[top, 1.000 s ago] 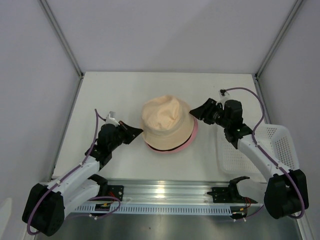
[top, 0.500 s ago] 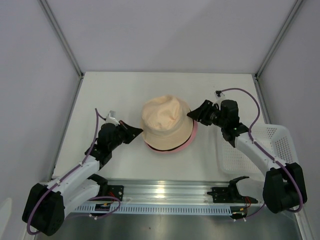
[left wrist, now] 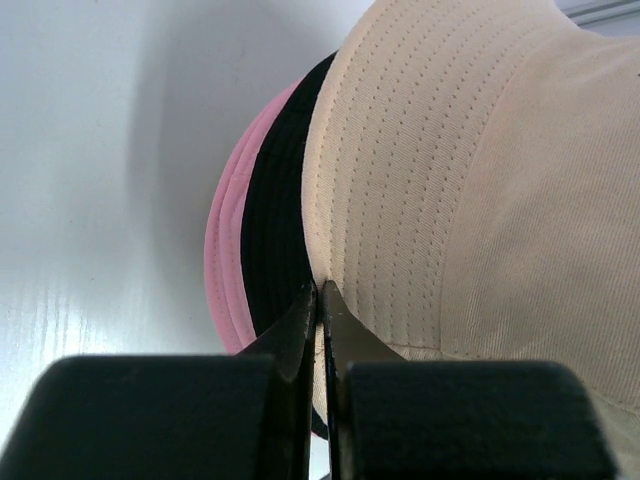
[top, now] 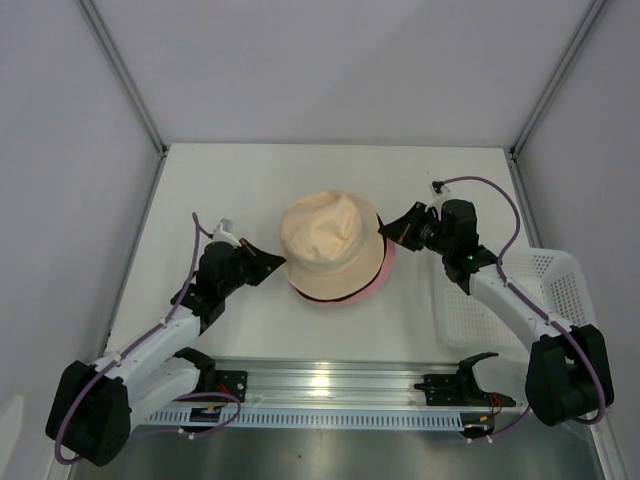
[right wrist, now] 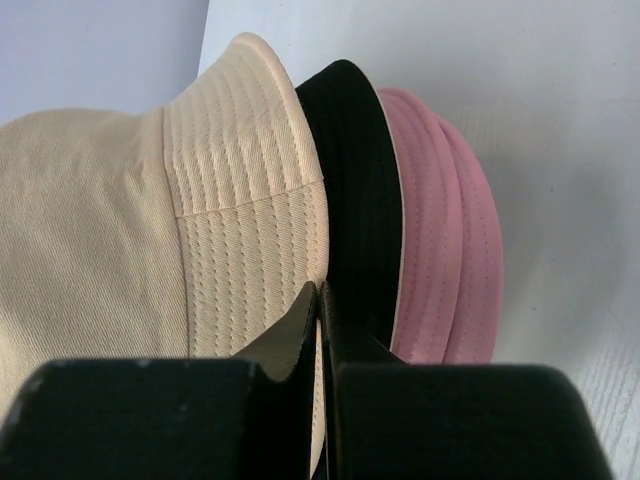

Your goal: Stack the hats

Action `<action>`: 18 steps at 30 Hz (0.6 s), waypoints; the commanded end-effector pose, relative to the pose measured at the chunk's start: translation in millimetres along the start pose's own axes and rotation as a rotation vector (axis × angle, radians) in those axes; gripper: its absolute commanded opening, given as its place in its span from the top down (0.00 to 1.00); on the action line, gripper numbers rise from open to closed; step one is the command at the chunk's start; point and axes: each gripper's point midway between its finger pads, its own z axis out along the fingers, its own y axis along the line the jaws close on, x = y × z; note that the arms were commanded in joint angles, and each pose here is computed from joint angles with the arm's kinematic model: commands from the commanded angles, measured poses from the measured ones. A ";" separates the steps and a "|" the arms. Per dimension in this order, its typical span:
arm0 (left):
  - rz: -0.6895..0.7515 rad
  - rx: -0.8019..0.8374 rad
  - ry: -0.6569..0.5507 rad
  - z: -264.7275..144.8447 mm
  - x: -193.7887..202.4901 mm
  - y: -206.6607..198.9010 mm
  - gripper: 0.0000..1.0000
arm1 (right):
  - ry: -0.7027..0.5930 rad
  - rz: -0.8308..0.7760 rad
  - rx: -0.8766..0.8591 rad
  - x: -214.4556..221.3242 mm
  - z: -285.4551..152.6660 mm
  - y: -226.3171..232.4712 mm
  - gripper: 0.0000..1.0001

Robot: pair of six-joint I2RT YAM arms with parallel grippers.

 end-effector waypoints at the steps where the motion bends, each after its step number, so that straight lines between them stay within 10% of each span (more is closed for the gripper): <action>1: 0.038 -0.051 -0.020 3.0 -8.6 0.5 0.99 | -0.027 -0.019 0.028 -3.0 1.4 -8.3 1.00; 18: 0.069 -0.171 0.050 2.6 20.3 53.8 0.99 | 0.053 -0.056 0.316 36.8 -7.1 -86.3 1.00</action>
